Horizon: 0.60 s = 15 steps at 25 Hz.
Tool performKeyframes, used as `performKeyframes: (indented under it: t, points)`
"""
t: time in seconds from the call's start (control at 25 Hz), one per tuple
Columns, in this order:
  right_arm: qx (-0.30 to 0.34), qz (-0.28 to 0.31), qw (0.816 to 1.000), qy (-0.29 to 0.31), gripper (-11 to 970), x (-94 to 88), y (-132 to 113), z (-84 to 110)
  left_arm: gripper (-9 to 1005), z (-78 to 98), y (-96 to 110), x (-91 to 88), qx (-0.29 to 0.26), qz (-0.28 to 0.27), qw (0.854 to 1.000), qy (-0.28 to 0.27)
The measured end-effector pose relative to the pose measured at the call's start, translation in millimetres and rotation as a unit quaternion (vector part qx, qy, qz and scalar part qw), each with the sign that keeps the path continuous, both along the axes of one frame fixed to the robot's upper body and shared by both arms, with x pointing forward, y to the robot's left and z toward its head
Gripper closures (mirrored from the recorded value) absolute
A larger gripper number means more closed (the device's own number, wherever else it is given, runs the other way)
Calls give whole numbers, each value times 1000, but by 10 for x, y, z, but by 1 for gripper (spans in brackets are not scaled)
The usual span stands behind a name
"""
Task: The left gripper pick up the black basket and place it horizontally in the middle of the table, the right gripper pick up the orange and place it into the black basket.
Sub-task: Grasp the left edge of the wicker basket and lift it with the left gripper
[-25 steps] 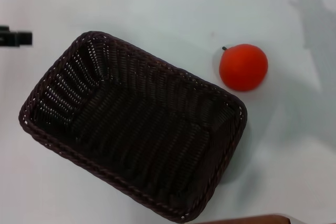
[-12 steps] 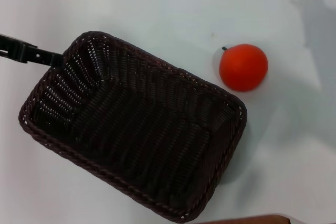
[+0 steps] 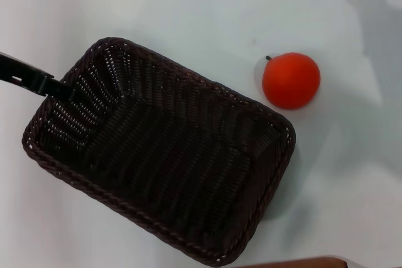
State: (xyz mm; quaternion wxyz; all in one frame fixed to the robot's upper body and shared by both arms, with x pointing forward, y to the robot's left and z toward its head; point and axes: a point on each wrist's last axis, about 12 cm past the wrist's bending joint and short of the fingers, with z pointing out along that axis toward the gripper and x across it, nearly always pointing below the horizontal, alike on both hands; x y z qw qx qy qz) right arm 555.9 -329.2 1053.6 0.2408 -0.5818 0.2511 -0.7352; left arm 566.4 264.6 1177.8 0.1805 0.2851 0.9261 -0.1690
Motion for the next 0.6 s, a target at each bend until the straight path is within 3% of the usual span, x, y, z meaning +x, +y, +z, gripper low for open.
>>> performKeyframes:
  t: [0.36,0.6]
  points:
    - [3,-2,1000,10,182,26,7,-15,328,-108,-55,8,6,-5,1000,15]
    - [3,-3,1000,17,183,58,3,-13,563,-100,-50,12,1,-3,1000,13]
